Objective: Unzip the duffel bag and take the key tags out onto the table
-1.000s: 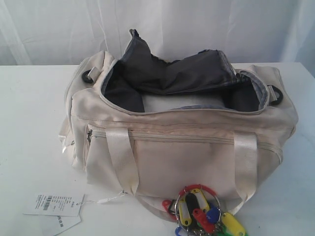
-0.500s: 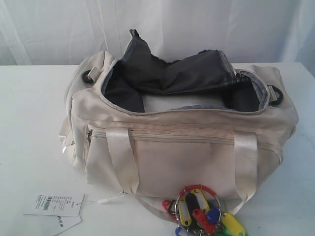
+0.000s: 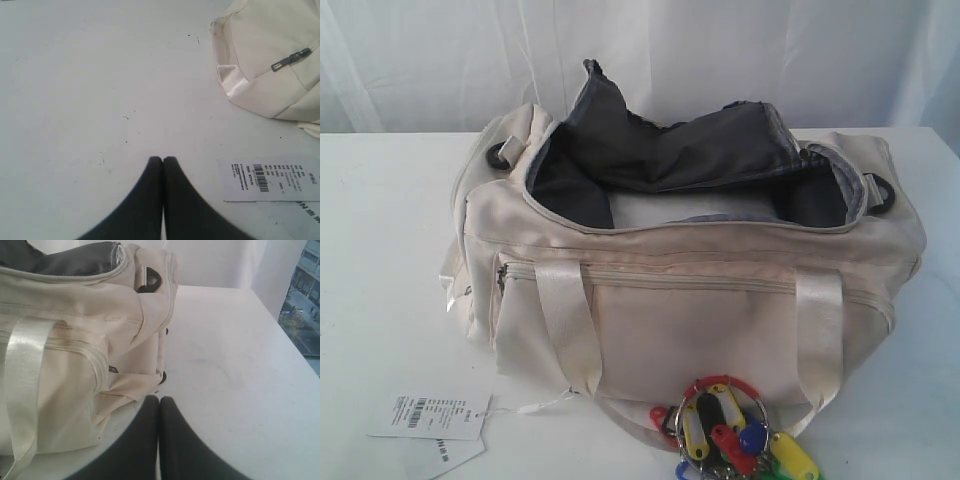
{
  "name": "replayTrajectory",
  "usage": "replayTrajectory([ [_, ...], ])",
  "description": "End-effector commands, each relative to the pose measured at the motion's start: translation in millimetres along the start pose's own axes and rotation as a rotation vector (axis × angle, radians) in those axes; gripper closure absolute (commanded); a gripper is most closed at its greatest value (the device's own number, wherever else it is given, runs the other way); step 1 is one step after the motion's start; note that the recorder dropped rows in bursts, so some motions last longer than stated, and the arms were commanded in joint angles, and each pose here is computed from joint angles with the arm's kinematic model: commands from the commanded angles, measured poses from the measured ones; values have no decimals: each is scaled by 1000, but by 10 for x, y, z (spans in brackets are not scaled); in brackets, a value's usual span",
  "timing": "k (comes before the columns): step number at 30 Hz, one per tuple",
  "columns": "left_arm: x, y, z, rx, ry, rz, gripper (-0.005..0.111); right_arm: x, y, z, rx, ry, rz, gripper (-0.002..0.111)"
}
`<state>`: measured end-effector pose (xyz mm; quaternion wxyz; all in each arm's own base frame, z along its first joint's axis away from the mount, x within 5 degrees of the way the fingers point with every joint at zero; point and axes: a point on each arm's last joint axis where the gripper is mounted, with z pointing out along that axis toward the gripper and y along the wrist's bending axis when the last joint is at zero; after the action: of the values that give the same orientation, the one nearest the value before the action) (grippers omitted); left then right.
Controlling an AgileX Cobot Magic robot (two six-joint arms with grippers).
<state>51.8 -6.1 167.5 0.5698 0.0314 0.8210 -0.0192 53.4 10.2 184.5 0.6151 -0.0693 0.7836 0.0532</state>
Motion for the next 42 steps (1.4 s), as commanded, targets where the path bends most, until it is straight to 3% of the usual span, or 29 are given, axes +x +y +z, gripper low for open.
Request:
replayTrajectory([
  [1, 6, -2, 1, 2, -2, -5, 107, 0, 5, -2, -8, -11, 2, 108],
  [42, 6, -2, 1, 2, -2, -5, 107, 0, 30, -4, -52, -11, 0, 108],
])
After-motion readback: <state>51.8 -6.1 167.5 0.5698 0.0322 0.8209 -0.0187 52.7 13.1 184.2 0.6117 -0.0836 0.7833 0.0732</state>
